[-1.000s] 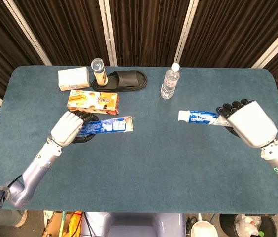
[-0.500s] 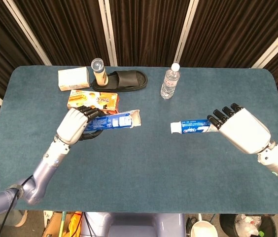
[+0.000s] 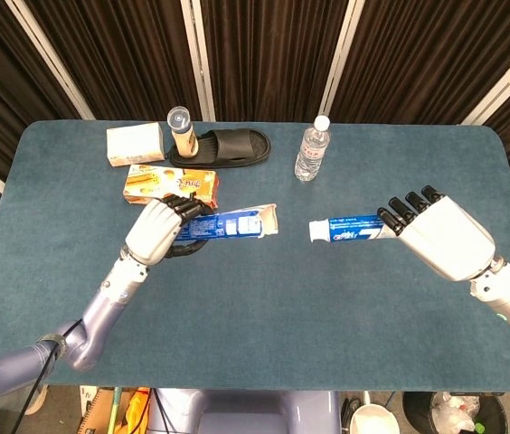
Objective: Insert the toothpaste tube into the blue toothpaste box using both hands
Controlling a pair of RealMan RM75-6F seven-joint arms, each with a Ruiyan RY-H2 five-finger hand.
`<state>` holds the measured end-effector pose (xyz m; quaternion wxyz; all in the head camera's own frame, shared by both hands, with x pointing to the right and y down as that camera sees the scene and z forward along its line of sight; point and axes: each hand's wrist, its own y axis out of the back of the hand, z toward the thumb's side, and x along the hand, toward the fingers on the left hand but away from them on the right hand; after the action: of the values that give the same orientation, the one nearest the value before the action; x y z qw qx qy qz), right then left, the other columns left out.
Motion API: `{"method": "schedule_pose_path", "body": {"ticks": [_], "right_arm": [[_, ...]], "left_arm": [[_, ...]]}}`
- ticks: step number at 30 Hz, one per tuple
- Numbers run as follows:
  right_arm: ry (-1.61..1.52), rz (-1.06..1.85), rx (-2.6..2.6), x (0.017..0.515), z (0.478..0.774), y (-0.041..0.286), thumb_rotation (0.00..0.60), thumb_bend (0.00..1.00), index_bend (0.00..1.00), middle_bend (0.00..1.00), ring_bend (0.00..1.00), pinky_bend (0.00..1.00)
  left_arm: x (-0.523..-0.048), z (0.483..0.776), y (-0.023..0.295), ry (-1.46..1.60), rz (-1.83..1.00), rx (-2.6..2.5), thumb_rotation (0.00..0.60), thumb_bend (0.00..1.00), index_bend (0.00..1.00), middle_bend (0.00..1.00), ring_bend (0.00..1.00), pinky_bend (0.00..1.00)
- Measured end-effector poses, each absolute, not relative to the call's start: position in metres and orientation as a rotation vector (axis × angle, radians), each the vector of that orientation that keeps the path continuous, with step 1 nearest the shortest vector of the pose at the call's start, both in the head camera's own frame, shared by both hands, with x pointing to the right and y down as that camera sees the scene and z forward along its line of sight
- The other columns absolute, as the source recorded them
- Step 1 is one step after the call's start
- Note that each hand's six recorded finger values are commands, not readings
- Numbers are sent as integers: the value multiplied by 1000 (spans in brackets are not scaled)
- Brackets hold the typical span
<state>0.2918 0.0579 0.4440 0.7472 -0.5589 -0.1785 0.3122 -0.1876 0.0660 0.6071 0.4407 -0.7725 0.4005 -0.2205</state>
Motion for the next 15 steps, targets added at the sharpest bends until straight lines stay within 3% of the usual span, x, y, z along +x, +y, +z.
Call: {"method": "schedule_pose_path", "body": {"ticks": [15], "right_arm": [[-400,670,-1229,289,444,59,600,560,853,765,710,781]], "left_arm": [[-144,599,69,982,-489,-1961,600,400,426,554,531,544]]}}
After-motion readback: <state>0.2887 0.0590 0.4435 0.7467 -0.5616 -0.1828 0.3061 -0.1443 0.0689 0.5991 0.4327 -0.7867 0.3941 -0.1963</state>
